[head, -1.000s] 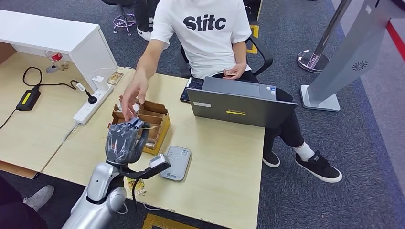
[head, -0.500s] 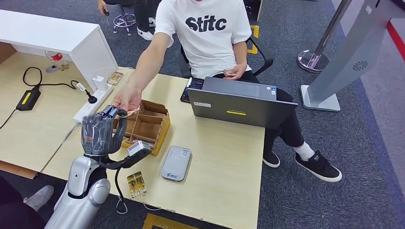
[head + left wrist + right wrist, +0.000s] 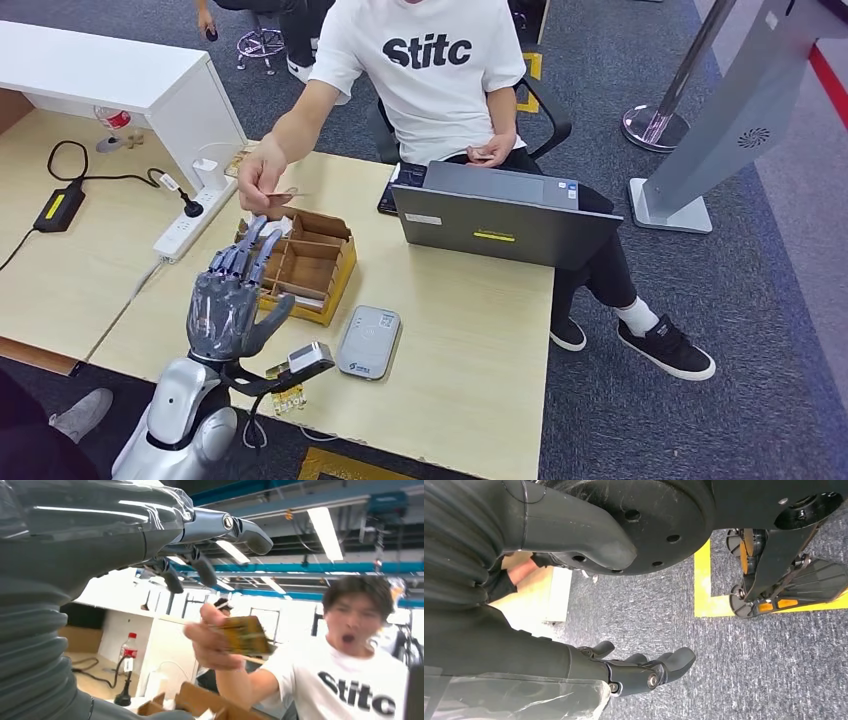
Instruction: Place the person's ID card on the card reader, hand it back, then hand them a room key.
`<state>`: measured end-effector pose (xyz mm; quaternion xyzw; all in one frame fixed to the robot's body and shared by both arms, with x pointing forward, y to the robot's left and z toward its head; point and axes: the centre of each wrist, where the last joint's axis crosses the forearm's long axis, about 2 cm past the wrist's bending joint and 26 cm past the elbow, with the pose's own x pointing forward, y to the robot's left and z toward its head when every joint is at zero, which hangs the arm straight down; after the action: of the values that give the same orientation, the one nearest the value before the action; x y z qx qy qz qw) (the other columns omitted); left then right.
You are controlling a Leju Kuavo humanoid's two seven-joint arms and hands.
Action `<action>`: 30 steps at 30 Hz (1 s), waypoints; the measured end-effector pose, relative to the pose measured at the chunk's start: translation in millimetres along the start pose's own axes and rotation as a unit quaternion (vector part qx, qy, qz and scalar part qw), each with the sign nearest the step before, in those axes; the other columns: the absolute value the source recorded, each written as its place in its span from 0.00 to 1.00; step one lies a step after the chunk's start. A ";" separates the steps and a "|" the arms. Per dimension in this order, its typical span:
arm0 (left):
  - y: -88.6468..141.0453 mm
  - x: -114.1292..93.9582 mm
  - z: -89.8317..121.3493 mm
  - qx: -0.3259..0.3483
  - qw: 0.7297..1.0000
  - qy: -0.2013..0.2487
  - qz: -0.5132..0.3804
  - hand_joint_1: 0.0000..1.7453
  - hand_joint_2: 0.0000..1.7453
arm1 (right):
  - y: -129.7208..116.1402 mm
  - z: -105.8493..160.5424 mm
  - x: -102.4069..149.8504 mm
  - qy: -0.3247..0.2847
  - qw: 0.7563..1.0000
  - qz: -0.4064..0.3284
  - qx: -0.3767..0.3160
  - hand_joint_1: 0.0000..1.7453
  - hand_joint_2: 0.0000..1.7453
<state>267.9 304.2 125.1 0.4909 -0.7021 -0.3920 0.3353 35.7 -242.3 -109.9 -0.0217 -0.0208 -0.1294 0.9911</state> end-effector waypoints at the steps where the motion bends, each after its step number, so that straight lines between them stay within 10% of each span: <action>1: -1.8 2.1 5.4 -0.011 1.000 -0.006 -0.010 0.00 1.00 | 0.2 0.0 -0.2 0.000 1.000 -0.002 0.000 0.00 1.00; 15: -12.8 -41.3 55.8 -0.088 0.994 0.041 -0.054 0.00 1.00 | 0.0 0.0 -0.8 0.001 1.000 -0.007 0.002 0.00 1.00; 30: -14.9 -84.1 63.6 -0.088 0.988 0.103 -0.080 0.00 1.00 | 1.7 0.2 -1.0 0.002 1.000 -0.004 0.003 0.00 1.00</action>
<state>244.5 395.2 75.1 0.5519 -0.5847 -0.4255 0.4152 35.2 -240.4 -109.7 -0.0188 -0.0188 -0.1329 0.9908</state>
